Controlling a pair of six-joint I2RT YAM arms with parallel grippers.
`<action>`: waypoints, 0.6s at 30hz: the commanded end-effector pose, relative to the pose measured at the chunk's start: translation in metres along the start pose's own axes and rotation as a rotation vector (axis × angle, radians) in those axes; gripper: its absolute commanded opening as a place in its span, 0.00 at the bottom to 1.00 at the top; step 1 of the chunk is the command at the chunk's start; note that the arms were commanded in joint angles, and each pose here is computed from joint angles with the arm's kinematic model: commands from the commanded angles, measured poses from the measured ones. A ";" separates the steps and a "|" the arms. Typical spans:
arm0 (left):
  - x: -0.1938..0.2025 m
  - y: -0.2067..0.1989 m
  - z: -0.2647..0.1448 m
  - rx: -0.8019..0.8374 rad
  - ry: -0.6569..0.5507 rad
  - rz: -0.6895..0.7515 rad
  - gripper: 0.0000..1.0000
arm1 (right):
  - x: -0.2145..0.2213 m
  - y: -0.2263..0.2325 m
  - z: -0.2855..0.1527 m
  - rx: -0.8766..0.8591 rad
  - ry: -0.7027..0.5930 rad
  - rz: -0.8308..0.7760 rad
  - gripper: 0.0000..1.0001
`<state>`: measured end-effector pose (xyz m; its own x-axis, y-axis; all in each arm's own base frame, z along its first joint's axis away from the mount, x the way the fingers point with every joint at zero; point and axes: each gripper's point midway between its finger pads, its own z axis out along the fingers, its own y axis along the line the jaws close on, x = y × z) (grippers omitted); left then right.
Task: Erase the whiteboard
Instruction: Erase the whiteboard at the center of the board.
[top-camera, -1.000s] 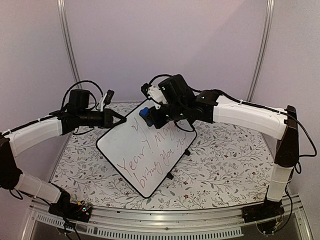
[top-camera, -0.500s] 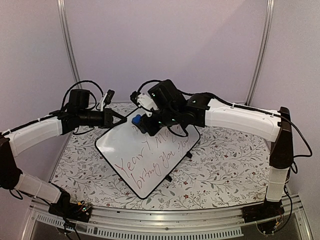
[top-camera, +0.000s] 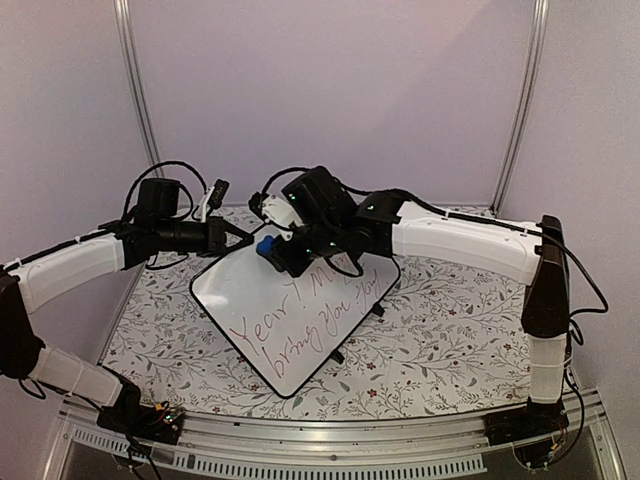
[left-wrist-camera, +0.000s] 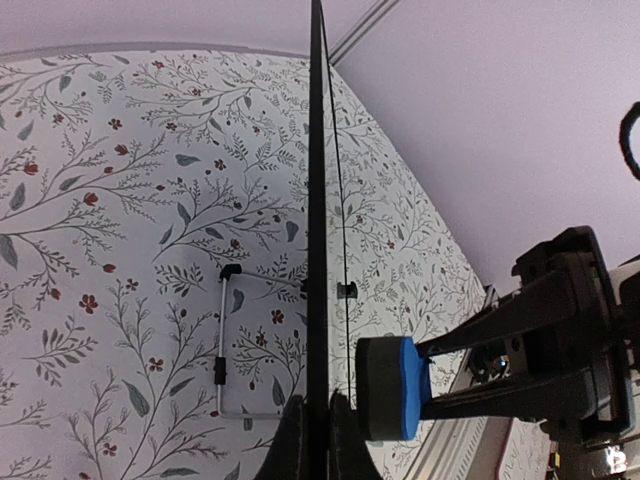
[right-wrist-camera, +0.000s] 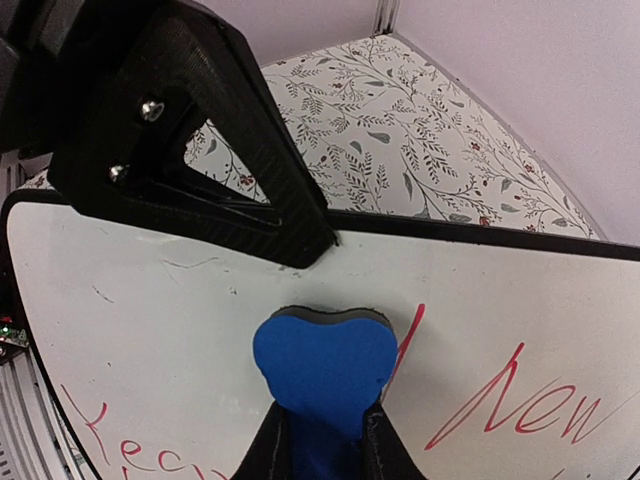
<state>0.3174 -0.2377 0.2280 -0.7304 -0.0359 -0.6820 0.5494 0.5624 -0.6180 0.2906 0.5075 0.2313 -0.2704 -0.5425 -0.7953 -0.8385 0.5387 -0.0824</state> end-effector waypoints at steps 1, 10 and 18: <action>-0.009 -0.020 -0.005 0.055 -0.016 0.048 0.00 | -0.007 -0.001 0.006 0.006 -0.006 -0.016 0.06; -0.009 -0.021 -0.006 0.059 -0.018 0.051 0.00 | 0.008 -0.013 0.020 -0.039 0.041 0.053 0.05; -0.009 -0.023 -0.007 0.065 -0.017 0.052 0.00 | 0.029 -0.007 0.026 -0.066 0.096 0.051 0.05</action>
<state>0.3175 -0.2373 0.2276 -0.7343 -0.0392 -0.6777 0.5436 0.5640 -0.6216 0.3008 0.5123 0.2241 -0.3009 -0.5341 -0.7900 -0.8555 0.5173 -0.0239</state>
